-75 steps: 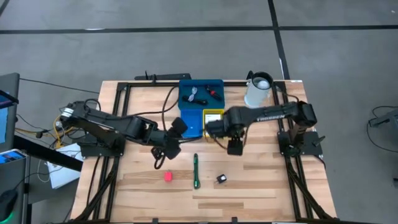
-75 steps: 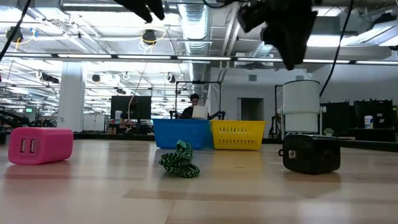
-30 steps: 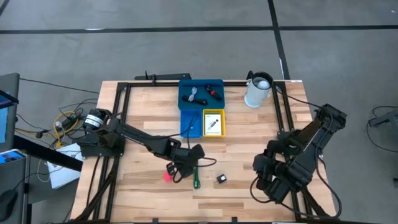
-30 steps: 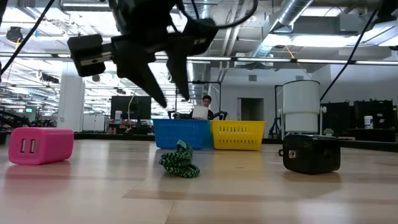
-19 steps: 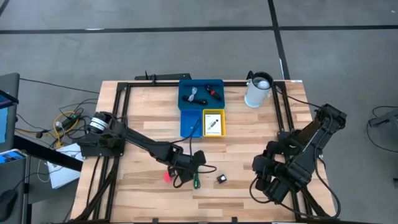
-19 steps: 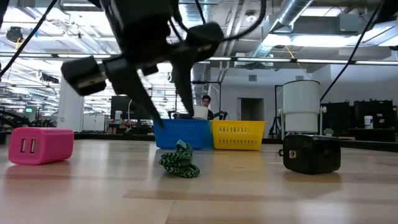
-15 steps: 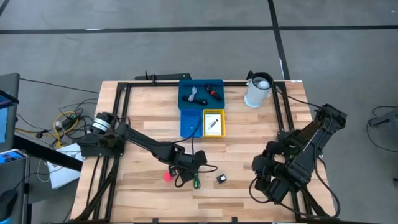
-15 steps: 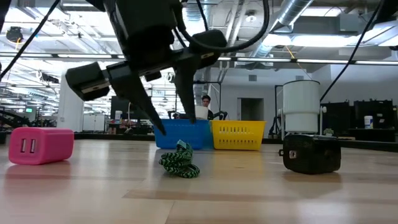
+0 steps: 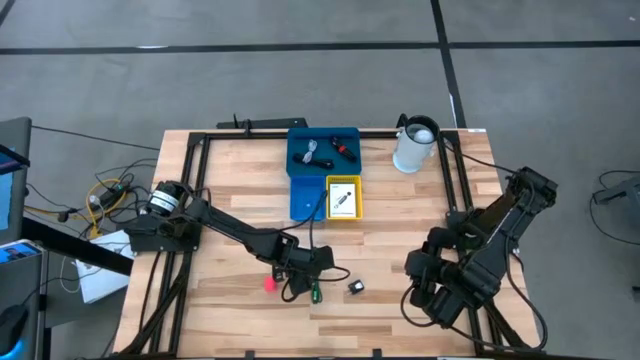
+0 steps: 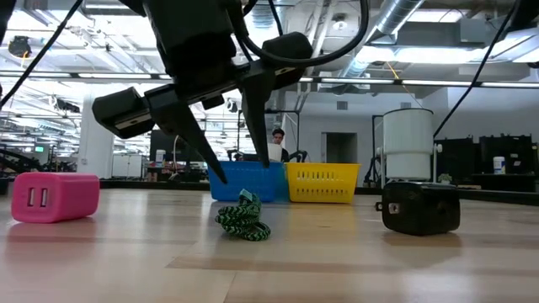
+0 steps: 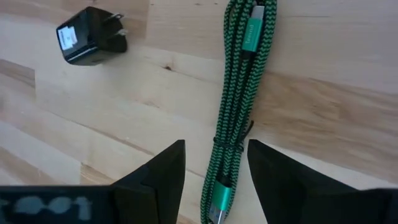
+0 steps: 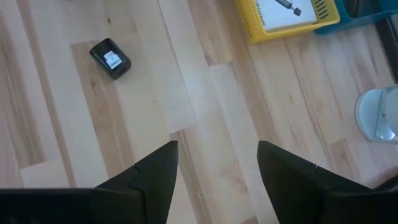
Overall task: Pick and place items into bin
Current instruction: Put the green charger cable into the dark blue bin
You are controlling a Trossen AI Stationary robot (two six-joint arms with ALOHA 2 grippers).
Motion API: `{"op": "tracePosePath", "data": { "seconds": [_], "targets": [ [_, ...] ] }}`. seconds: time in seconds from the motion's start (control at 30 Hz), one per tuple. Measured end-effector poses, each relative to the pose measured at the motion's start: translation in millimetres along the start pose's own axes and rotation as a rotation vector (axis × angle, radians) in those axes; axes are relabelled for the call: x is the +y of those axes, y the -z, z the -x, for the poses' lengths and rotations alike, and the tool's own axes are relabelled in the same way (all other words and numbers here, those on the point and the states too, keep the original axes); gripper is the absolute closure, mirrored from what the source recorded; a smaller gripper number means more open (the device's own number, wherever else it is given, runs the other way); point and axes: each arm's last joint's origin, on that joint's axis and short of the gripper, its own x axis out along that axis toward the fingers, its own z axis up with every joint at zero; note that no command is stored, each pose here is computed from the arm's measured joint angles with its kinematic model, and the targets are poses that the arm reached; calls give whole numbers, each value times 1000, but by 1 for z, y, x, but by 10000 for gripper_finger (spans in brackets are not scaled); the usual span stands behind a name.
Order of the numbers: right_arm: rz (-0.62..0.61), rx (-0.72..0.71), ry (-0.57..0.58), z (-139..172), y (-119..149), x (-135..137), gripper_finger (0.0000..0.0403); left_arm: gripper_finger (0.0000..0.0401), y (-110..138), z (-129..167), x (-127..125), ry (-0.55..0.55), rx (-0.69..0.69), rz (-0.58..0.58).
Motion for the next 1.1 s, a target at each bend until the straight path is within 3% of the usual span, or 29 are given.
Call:
{"op": "tracePosePath", "data": {
  "seconds": [0.43, 0.8, 1.1],
  "targets": [
    [-2, 3, -3, 0, 0, 0, 188, 236, 7, -7, 3, 8, -15, 2],
    [-13, 19, -13, -2, -3, 0, 188, 236, 5, -41, 9, 153, -1, -25],
    [-17, 14, -24, -2, -4, 1, 188, 264, 16, -40, 13, 222, -49, 3]
  ]
}}
